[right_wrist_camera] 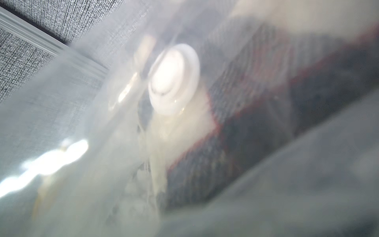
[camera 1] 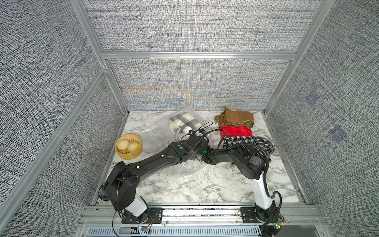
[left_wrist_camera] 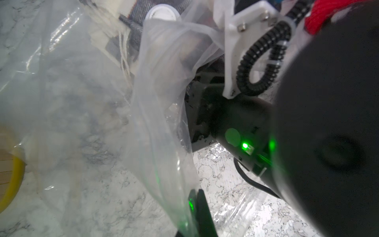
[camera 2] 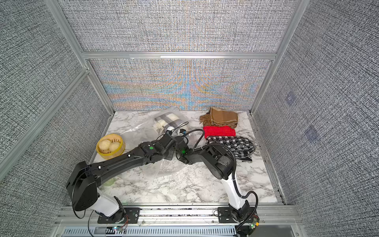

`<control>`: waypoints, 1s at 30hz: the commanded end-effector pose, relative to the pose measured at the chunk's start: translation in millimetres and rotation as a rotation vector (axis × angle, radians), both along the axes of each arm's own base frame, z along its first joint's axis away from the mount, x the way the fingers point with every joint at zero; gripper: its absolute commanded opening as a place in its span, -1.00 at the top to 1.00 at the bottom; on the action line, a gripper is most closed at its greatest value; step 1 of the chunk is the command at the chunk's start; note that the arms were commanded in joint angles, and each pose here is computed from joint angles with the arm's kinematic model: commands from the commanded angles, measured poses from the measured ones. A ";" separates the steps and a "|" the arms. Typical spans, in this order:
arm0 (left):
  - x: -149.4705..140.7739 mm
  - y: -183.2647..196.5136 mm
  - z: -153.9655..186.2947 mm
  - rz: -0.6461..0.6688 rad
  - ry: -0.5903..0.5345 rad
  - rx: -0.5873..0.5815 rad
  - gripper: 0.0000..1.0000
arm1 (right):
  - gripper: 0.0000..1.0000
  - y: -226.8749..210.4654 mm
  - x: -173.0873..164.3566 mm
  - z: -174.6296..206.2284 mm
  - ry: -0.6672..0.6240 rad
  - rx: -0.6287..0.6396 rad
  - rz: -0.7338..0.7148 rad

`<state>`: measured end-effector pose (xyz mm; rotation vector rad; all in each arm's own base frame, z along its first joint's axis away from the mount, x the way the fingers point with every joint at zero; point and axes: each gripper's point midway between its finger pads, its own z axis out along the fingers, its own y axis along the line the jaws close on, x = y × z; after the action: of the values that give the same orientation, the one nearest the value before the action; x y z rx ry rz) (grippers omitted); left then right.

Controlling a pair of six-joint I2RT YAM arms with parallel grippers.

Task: Take the scarf out of the vacuum bag
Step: Take out the scarf from the vacuum bag.

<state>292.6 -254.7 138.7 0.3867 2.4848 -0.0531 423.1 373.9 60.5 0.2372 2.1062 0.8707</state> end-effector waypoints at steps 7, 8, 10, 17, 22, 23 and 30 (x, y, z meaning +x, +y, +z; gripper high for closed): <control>2.8 8.3 11.1 0.036 -0.029 -0.034 1.00 | 1.00 -4.3 -37.6 13.0 0.012 -0.071 0.084; 2.5 9.1 12.7 0.038 -0.033 -0.039 1.00 | 1.00 -7.1 -42.7 12.7 0.015 -0.069 0.092; 1.4 11.0 16.0 0.039 -0.038 -0.044 1.00 | 1.00 -18.4 -54.0 2.1 0.034 -0.097 0.100; -4.7 15.2 28.8 0.032 -0.061 -0.086 1.00 | 0.52 -20.1 -69.3 -9.9 0.094 -0.059 0.216; -9.0 14.3 35.1 0.020 -0.064 -0.119 1.00 | -0.30 -35.7 -83.2 12.8 0.051 -0.055 0.219; -9.7 13.7 35.0 0.017 -0.062 -0.123 1.00 | -0.43 -40.3 -85.0 14.3 0.057 -0.065 0.209; -11.3 11.1 30.0 0.006 -0.045 -0.126 1.00 | -0.71 -61.0 -78.4 6.7 0.073 -0.094 0.101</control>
<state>281.3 -240.4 169.7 0.3250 2.4223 -0.1717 338.7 323.9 75.2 0.0594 2.2317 0.8974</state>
